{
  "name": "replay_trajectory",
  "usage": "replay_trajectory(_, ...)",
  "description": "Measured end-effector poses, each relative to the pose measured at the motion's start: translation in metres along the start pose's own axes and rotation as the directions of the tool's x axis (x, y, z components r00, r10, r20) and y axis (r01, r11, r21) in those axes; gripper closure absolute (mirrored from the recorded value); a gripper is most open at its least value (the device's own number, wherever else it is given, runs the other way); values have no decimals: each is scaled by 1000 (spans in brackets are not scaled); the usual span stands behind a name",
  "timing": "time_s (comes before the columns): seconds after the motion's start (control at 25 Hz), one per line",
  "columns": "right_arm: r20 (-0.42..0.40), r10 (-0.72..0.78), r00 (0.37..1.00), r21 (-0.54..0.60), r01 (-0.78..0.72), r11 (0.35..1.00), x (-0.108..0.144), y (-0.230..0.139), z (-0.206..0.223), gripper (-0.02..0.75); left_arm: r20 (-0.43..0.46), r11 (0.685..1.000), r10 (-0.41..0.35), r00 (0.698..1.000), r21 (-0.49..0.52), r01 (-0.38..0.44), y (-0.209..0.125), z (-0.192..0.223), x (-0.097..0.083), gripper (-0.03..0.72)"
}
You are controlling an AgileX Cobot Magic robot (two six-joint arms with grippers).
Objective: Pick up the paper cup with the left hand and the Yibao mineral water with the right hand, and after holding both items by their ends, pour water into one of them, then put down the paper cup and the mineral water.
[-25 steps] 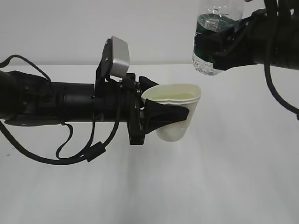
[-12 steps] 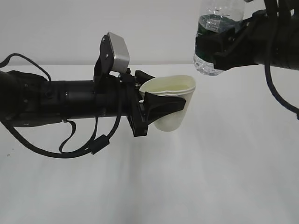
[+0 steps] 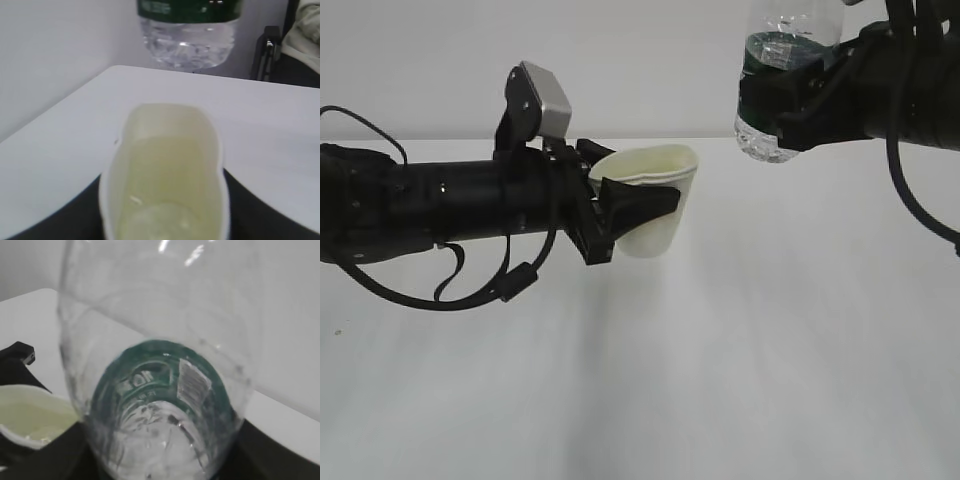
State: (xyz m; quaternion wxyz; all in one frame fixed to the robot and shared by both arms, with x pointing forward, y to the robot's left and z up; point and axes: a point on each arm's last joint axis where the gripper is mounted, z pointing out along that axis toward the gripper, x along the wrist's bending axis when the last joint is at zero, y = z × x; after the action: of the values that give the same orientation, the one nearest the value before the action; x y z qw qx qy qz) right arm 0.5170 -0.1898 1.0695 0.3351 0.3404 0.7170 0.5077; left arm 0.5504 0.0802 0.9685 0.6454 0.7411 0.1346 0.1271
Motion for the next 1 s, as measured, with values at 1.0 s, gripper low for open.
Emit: replay_trajectory(1.0, 22, 2, 1000, 24, -3, 1000, -2, -2, 0, 319, -337, 999, -49, 940, -10, 48, -4, -25, 50, 352)
